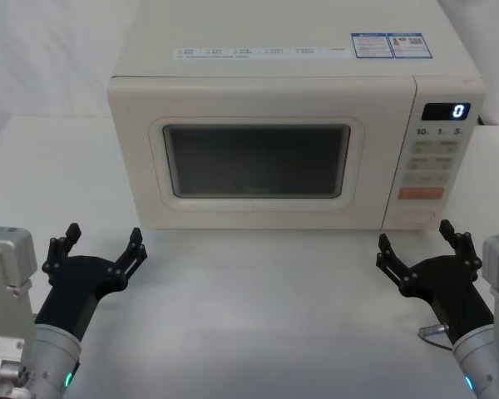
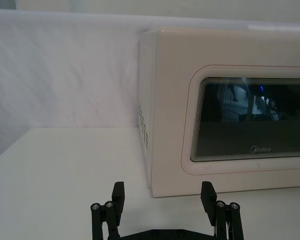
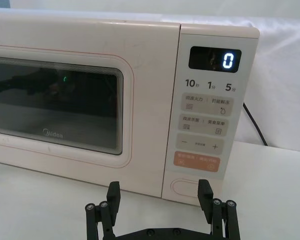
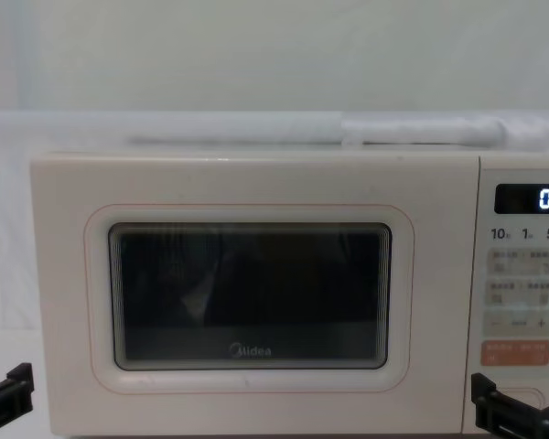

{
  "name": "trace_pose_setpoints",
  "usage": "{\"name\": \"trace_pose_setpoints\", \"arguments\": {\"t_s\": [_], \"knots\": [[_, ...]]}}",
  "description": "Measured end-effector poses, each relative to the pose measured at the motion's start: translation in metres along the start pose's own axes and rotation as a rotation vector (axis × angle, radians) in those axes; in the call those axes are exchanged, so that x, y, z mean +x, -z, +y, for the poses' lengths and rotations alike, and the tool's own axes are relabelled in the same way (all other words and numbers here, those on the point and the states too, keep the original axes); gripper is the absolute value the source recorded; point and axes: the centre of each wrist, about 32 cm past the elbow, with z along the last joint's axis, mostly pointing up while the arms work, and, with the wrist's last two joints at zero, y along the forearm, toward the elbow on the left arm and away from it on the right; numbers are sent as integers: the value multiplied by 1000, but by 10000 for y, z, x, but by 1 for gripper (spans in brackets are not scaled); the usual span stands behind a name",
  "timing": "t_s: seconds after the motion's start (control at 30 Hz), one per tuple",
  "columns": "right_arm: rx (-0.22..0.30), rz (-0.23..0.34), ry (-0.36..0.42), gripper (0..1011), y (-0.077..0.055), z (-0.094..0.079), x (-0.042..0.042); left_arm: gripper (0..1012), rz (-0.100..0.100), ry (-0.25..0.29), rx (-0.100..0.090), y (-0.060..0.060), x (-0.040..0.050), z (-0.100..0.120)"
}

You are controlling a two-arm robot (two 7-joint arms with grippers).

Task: Press the button to open the microwave door with one hand; close the microwave door with the other hand.

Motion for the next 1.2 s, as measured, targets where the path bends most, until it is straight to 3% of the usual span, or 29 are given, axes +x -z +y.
{"name": "trace_pose_setpoints", "arguments": {"t_s": [0.53,0.87,1.2], "knots": [[0,0,0,993,0,0,0,1001,0,0,0,0,0,0],[0,0,0,768,0,0,0,1001,0,0,0,0,0,0],[0,0,0,426,0,0,0,1001,0,0,0,0,0,0]]}}
